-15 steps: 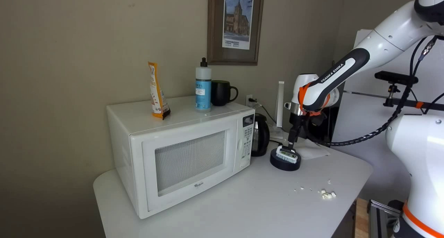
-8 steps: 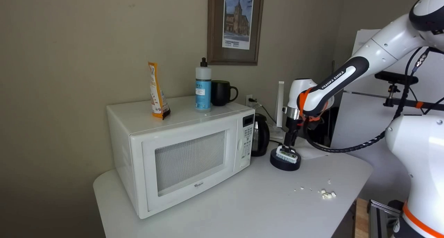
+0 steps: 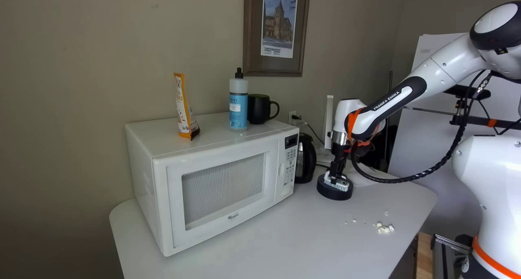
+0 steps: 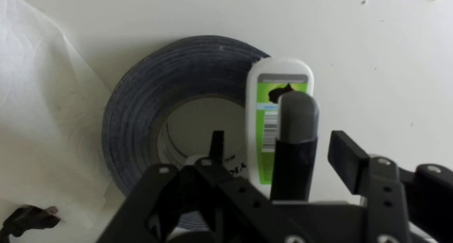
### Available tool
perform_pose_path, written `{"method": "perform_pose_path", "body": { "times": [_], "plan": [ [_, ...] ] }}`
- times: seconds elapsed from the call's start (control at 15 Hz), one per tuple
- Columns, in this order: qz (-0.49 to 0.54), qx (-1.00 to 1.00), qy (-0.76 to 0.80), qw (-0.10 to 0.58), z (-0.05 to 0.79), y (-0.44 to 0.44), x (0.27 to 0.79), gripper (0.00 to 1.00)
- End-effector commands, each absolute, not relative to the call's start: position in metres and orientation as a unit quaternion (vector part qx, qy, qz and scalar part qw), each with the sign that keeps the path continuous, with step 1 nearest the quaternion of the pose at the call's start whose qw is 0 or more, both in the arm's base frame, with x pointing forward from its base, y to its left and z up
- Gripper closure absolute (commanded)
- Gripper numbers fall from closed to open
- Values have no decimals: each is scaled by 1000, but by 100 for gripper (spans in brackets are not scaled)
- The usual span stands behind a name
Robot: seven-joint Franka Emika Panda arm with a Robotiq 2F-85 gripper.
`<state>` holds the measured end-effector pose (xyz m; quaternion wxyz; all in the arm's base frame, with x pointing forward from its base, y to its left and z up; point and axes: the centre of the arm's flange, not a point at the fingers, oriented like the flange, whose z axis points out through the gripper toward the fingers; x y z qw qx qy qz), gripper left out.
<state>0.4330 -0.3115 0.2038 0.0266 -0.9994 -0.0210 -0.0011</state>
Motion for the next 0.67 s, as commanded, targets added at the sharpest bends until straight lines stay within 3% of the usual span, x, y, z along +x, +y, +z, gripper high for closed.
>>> {"method": "perform_pose_path", "body": {
  "times": [0.0, 0.13, 0.27, 0.4, 0.47, 0.6],
  "plan": [
    [5, -1000, -7, 26, 190, -317, 441, 29],
    [2, -1000, -1, 20, 189, -318, 439, 38],
    [1, -1000, 4, 13, 189, -319, 437, 61],
    [0, -1000, 5, 5, 191, -317, 434, 77],
    [-2, -1000, 6, -1, 192, -317, 433, 82],
    [-5, -1000, 3, -13, 196, -315, 429, 82]
  ]
}}
